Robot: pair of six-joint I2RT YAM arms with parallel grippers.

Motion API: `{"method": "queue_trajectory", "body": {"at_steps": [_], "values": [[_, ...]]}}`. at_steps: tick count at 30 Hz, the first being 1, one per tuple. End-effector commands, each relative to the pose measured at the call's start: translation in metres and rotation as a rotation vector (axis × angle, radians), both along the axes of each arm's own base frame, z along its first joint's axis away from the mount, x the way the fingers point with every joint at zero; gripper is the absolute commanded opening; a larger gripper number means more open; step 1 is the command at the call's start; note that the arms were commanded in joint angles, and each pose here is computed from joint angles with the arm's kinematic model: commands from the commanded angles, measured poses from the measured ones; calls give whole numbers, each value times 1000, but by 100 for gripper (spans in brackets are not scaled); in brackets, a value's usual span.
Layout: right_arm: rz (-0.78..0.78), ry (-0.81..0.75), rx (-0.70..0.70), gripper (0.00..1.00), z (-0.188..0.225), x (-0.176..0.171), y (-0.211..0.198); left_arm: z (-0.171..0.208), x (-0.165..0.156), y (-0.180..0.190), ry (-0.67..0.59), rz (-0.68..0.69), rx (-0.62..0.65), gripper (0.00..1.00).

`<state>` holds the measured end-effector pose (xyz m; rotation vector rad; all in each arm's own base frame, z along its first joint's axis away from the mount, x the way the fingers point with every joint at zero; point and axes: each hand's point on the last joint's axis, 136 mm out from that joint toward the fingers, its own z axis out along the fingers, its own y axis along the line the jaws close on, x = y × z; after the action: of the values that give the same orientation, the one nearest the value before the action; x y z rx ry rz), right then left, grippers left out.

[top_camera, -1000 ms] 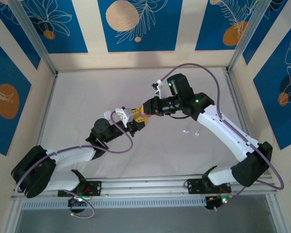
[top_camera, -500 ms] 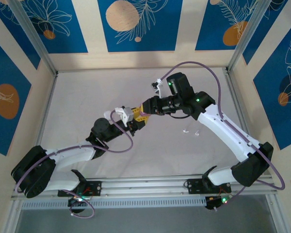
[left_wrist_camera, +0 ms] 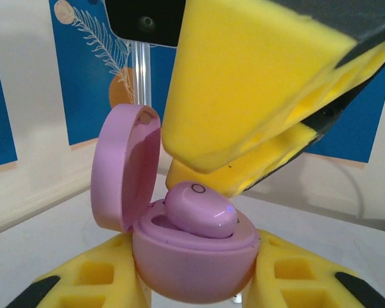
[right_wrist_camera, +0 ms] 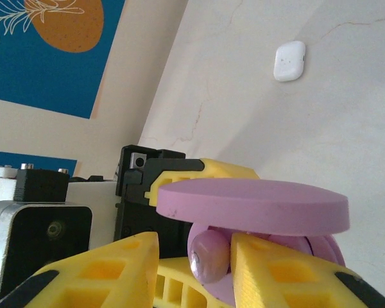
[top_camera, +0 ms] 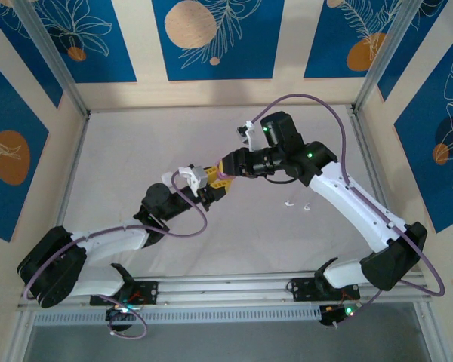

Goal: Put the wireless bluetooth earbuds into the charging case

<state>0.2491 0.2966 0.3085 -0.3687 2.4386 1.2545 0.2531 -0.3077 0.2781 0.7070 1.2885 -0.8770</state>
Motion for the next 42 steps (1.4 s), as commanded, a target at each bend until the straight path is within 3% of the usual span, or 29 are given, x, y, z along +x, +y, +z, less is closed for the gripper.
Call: {"method": "queue_trajectory", "body": {"at_steps": [1, 10, 16, 19, 25, 31, 35, 42], "values": [[21, -63, 36, 36, 25, -9, -2, 26, -5, -2, -67, -7, -58, 18], [17, -126, 64, 37, 42, -14, -8, 26, -4, -1, -72, -2, -57, 18], [-139, -220, 4, 41, 51, 13, -34, 20, -6, -3, -67, -13, -23, 18], [-181, -153, -46, 45, 38, 31, -42, 22, -9, -2, -71, -22, -30, 18], [-117, -29, -78, 48, 15, 50, -22, 28, -15, -5, -71, -57, -28, 18], [-9, 35, -82, 49, 1, 43, -9, 33, -13, 0, -71, -32, -49, 18], [3, 30, -46, 50, -2, 29, -14, 35, -13, 1, -77, -26, -53, 18], [60, 113, 193, 57, 8, 8, -28, 41, -15, 0, -89, -41, -70, 18]]}}
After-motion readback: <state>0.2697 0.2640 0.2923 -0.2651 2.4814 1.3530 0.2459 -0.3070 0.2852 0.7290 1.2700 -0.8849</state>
